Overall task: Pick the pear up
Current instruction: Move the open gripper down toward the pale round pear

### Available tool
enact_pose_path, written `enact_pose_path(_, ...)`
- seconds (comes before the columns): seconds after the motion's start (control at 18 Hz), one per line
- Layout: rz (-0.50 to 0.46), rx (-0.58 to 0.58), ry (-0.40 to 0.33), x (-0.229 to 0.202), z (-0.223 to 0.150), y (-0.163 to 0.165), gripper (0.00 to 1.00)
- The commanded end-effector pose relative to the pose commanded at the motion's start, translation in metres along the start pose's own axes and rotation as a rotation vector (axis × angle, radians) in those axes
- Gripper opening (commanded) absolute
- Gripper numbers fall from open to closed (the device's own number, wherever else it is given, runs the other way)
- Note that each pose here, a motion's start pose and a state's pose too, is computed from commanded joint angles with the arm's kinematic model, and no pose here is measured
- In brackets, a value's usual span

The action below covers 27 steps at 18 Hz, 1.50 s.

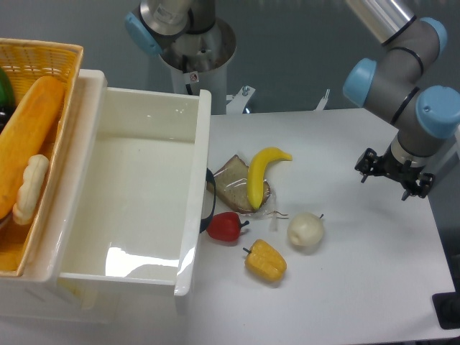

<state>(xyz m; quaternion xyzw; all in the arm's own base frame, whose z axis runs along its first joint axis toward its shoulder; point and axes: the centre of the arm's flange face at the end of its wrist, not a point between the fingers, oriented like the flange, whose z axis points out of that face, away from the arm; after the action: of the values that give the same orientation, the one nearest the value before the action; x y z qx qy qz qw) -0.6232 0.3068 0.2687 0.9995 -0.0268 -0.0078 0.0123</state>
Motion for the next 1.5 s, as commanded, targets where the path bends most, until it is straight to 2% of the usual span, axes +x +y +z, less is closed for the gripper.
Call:
enact_pose_path(0.28, -0.019, -0.002, 0.010, 0.005, 0.004, -0.003, 1.00)
enact_pose_path(0.44, -0.109, -0.006, 0.027, 0.024, 0.004, -0.004, 1.00)
enact_pose_path(0.56, -0.134, 0.022, 0.053, 0.035, 0.009, -0.008, 1.00)
enact_pose_path(0.83, -0.255, 0.080, 0.049, 0.048, -0.017, -0.009, 1.00)
enact_pose_path(0.94, -0.246, 0.092, 0.054, 0.049, -0.014, -0.015, 1.00)
enact_pose_path(1.22, -0.187, 0.117, 0.118, 0.064, 0.017, -0.064, 1.00)
enact_pose_path(1.5, -0.170, 0.176, 0.167, 0.071, 0.029, -0.082, 1.00)
